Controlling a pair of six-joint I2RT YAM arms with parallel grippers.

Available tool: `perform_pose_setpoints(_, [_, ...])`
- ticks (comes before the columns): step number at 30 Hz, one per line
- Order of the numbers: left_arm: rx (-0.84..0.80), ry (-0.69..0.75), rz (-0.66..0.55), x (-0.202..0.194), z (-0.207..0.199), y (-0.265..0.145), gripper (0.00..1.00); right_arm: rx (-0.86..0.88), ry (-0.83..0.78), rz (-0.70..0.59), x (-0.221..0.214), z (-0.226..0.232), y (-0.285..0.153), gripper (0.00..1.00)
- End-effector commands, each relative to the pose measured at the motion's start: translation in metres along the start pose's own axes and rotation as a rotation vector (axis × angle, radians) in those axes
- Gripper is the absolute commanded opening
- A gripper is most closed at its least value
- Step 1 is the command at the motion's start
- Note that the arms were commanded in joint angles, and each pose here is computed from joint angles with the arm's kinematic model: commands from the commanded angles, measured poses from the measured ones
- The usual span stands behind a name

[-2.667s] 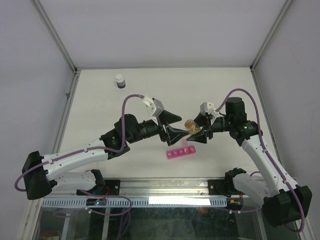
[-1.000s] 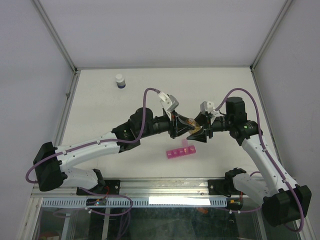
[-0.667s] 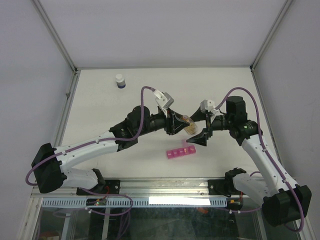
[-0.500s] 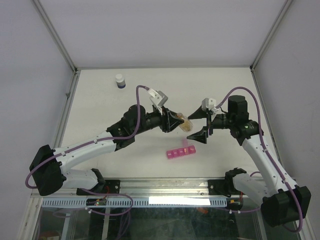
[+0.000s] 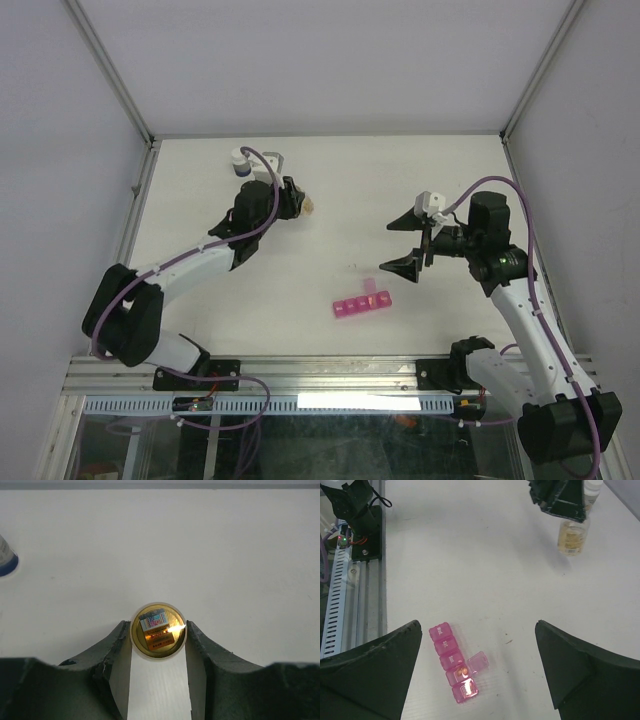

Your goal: Sort the pills into containers

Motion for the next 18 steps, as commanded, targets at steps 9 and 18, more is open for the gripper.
perform_pose_setpoints(9, [0.257, 0.067, -0.101, 0.038, 0.073, 0.145, 0.00, -0.018, -0.017, -0.016, 0.005, -0.006, 0.000, 0.99])
perform_pose_setpoints(18, [0.248, 0.068, -0.051, 0.044, 0.073, 0.168, 0.90, -0.019, -0.002, -0.003, 0.000, -0.010, 0.002, 0.99])
Point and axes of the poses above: each gripper's point midway between its finger pads, its own y axis out along the fingers, its own z axis along the line the jaws close on, x = y × z, the point moved 6 cm from there along -y, back along the fingers, and after that the axes turned 7 degrees about y, right-handed, at the moved point
